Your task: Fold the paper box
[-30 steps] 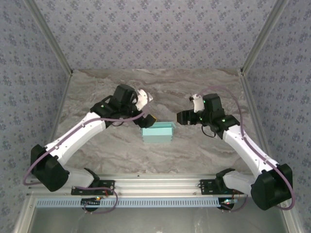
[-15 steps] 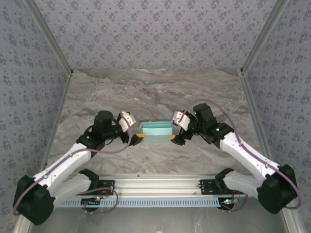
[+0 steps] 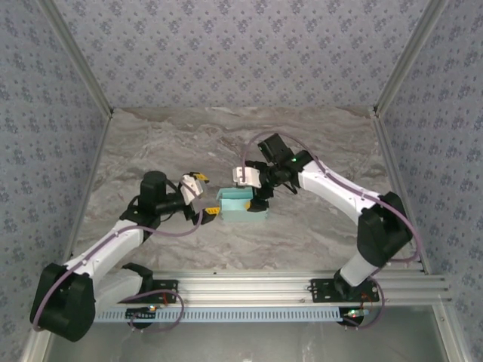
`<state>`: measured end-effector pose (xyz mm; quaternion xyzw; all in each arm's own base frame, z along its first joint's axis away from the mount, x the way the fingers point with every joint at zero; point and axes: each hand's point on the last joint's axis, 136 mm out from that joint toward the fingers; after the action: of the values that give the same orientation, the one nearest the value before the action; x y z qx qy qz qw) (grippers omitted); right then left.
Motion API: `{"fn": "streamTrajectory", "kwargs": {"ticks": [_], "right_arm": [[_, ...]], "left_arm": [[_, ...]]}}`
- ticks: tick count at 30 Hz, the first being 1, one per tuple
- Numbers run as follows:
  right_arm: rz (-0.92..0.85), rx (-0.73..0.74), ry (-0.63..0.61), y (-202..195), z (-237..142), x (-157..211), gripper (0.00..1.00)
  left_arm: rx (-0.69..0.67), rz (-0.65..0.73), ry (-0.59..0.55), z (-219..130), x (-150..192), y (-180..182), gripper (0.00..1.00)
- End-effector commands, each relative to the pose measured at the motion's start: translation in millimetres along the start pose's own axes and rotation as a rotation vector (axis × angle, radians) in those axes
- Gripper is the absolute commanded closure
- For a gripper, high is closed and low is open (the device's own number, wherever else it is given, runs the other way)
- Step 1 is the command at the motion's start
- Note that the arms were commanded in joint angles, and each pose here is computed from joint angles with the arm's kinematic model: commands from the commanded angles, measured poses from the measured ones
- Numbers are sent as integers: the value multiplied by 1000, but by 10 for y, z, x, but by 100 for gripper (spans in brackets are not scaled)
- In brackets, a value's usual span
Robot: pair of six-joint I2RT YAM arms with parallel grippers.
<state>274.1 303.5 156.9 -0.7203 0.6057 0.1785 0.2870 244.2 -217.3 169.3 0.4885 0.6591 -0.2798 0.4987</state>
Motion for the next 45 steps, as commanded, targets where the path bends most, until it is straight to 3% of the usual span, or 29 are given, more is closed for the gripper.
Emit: {"fn": "streamTrajectory", "kwargs": {"ticks": [1,8,16,21,24,29,36,40,43,45], "right_arm": [[30,-143,66,242,27,73,1],[51,-221,118,397,188,98,1],[21,-176,229,362,384,352,5],[27,-154,249,319,387,418,19],[43,-147,239,294,353,430,39],[14,-163,294,359,334,574,47],[43,-147,253,447,127,556,49],[94,-150,219,497,-71,528,49],[89,-143,219,555,-160,551,49],[87,-125,222,558,-206,589,49]], "left_arm": [[75,9,13,2,35,-87,1],[148,-22,42,105,130,-122,1],[145,-25,53,213,137,-11,1],[183,-27,36,226,112,-88,1],[197,-30,44,208,109,-159,1],[218,-7,72,292,164,-334,1],[199,52,49,300,-73,-300,1],[120,3,-3,300,-226,-178,1],[105,62,16,415,-120,-278,1],[91,76,-43,489,-61,-309,1]]}}
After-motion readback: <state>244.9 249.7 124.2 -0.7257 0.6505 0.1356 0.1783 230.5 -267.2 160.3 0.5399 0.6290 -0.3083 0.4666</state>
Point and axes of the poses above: each hand's point on the last joint's axis, 136 mm out from that joint toward the fingers, its own z axis out along the fingers, its own y axis along the line the jaws close on, x = y × z
